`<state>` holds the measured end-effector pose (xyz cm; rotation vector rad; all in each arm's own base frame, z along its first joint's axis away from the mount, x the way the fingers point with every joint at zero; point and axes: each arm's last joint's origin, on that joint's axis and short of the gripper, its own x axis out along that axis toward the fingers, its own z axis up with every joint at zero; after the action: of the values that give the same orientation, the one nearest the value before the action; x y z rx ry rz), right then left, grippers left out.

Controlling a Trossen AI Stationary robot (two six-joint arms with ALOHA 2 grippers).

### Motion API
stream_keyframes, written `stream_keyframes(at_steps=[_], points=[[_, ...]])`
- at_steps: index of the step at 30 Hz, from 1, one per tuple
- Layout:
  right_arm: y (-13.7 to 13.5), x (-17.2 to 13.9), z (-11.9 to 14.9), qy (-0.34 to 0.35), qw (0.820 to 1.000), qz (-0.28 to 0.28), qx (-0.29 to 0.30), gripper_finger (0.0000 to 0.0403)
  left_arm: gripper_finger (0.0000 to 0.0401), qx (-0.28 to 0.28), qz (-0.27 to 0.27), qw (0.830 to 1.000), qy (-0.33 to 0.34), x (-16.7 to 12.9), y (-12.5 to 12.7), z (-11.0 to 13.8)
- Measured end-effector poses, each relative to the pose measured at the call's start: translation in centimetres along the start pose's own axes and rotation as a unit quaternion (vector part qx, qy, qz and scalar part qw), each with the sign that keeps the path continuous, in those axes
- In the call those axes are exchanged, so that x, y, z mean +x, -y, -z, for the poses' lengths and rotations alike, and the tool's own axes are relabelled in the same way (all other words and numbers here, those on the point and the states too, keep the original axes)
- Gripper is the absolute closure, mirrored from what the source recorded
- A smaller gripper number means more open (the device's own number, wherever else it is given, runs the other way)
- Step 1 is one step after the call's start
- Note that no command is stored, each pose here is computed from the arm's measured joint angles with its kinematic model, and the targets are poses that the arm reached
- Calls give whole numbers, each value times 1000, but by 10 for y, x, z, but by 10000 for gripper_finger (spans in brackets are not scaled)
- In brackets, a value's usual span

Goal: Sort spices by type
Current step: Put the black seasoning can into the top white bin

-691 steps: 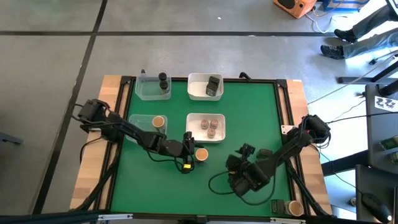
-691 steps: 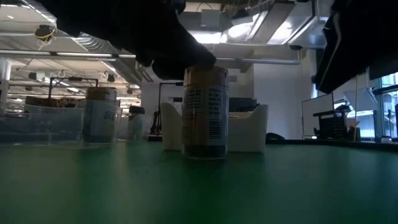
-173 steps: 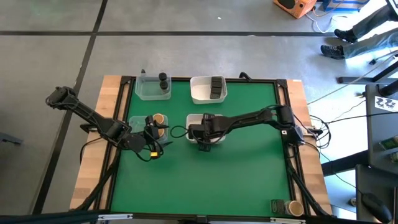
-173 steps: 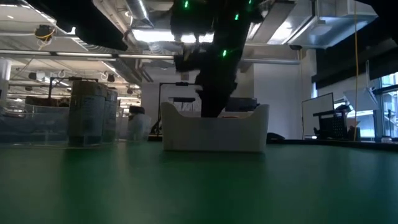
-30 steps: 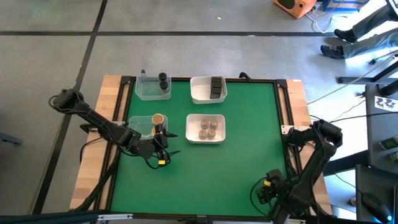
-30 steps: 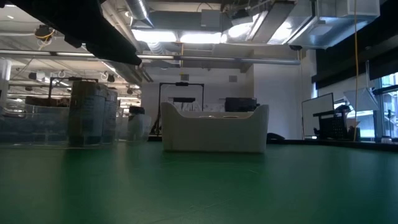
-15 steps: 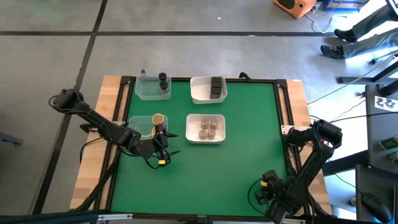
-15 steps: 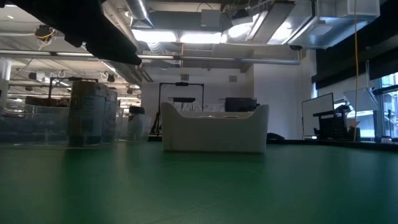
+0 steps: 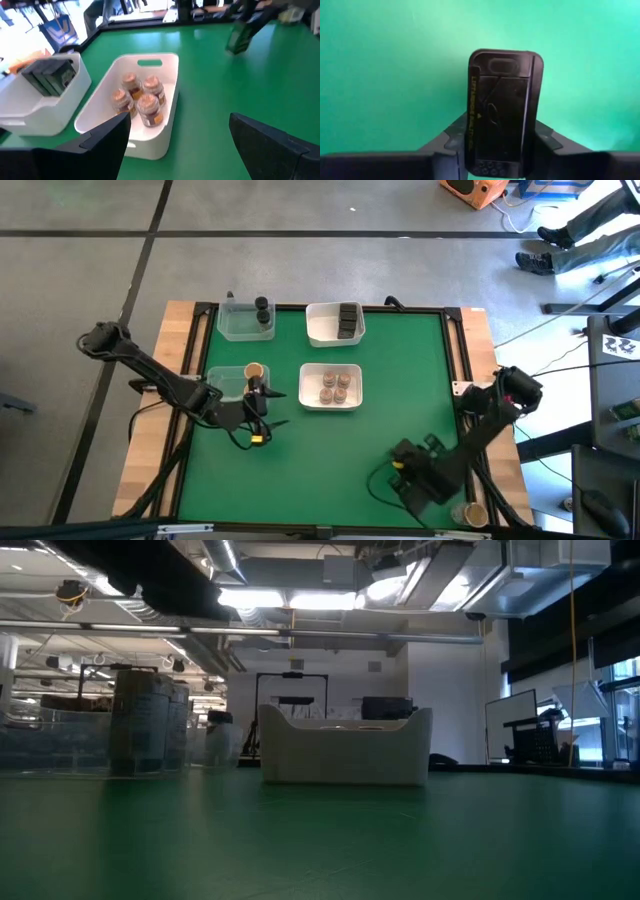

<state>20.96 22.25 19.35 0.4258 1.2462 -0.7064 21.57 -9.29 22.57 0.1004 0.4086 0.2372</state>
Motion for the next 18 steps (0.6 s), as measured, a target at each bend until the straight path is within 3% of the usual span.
stream_keyframes(at_steps=[9, 18], points=[[6, -17, -87, 79, 988, -1, -135, 277, 79, 18, -3, 1000, -10, -17, -14, -3], [41, -27, -184, 134, 955, 68, -255, 277, 79, 34, -22, 999, -23, -15, -24, -1]])
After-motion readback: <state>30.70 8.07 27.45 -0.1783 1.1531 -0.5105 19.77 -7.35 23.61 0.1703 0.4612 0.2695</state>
